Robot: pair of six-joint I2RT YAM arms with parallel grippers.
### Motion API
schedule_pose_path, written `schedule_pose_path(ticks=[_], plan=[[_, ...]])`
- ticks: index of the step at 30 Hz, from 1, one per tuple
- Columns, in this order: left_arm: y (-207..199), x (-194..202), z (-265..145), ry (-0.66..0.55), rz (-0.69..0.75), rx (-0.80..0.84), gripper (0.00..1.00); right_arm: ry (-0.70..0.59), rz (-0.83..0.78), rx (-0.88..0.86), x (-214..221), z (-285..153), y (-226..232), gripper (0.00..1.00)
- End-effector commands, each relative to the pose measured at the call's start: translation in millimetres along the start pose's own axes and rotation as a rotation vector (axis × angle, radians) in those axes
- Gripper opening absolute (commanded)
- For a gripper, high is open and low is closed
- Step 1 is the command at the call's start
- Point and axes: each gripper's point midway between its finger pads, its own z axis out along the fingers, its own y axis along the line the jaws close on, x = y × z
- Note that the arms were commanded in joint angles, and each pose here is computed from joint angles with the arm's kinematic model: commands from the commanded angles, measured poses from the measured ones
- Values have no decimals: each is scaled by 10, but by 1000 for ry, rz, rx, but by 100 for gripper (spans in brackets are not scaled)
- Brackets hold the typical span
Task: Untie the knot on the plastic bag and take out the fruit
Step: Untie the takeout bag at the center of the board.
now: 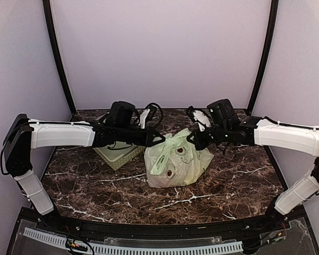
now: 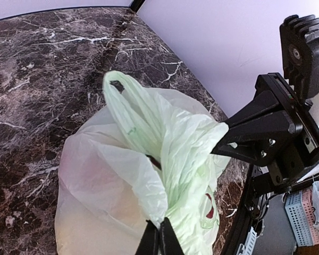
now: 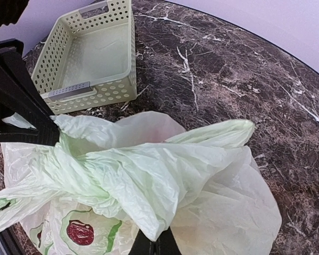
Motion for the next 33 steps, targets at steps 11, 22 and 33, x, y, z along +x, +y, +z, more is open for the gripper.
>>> schedule_pose_path(ticks=[11,22,33], plan=[[306,247,-52,-2,-102,-29,1,39,109,-3,269,60,-210,0],[197,178,-52,-2,-76,17,1,-93,63,-157,-303,-354,100,55],[164,161,-71,-3,-63,26,1,8,107,-245,-352,-114,26,70]])
